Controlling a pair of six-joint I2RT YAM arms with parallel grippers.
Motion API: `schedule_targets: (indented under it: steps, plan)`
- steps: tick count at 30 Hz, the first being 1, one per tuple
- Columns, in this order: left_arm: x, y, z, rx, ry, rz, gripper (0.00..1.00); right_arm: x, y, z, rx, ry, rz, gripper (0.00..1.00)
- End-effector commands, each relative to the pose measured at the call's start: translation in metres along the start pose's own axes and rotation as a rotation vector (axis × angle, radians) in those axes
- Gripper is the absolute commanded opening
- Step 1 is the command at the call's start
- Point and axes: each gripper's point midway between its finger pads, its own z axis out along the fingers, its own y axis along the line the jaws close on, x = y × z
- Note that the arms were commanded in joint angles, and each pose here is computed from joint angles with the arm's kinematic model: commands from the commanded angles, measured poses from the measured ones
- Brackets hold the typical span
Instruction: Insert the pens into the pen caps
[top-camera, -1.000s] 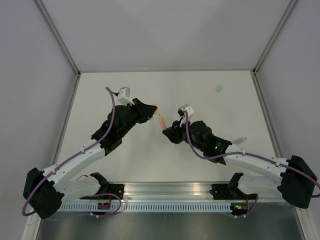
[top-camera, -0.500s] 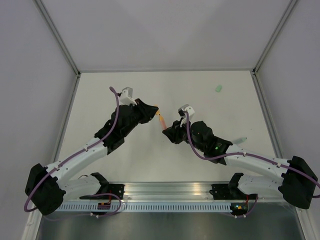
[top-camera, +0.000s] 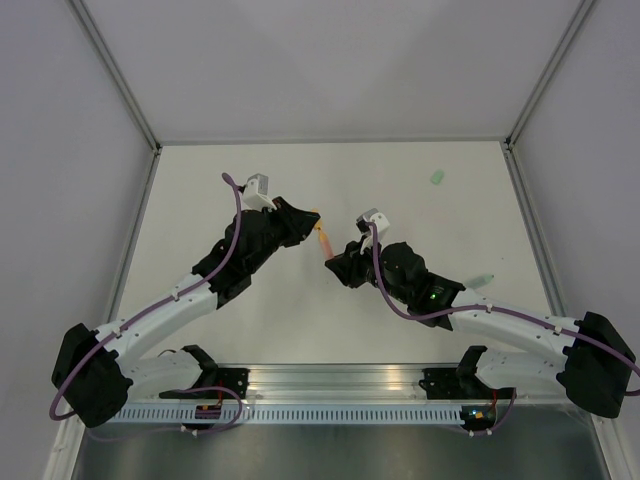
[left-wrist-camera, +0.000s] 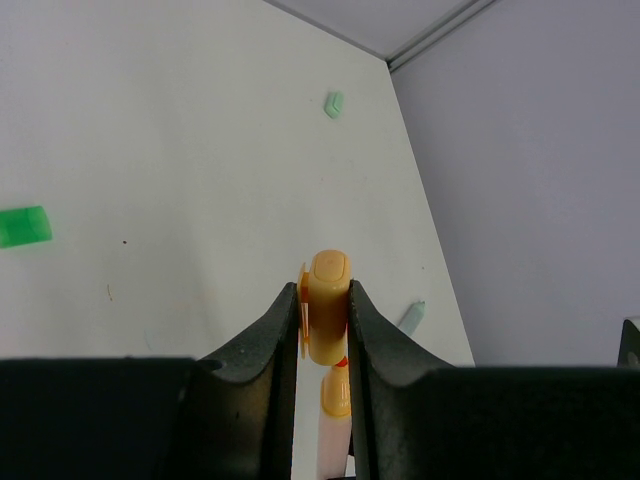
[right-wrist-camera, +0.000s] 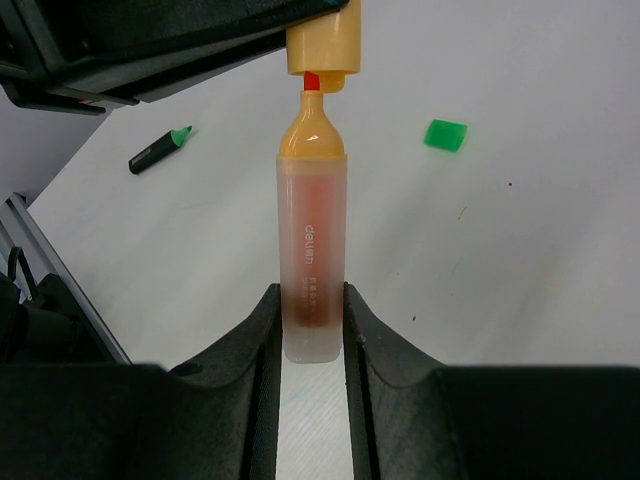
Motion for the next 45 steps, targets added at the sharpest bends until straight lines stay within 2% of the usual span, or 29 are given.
schedule_targets:
  steps: [1, 24, 32, 37, 45]
  plan:
    - [-0.016, -0.015, -0.002, 0.036, -0.056, -0.026, 0.02, -0.014, 0.007, -0.001, -0.016, -0.044, 0.012, 0.00]
    - [-0.007, -0.018, -0.003, 0.058, -0.014, -0.040, 0.02, -0.016, 0.001, -0.001, 0.018, -0.055, 0.006, 0.00]
    - [0.018, -0.018, 0.003, 0.079, 0.042, -0.039, 0.02, -0.017, -0.004, 0.000, 0.043, -0.061, 0.000, 0.00]
    - [0.029, -0.026, 0.001, 0.090, 0.056, 0.009, 0.02, -0.019, -0.007, -0.002, 0.062, -0.070, 0.001, 0.00]
    - [0.050, -0.008, -0.001, 0.077, 0.083, 0.031, 0.02, -0.028, -0.018, -0.010, 0.120, -0.114, 0.000, 0.00]
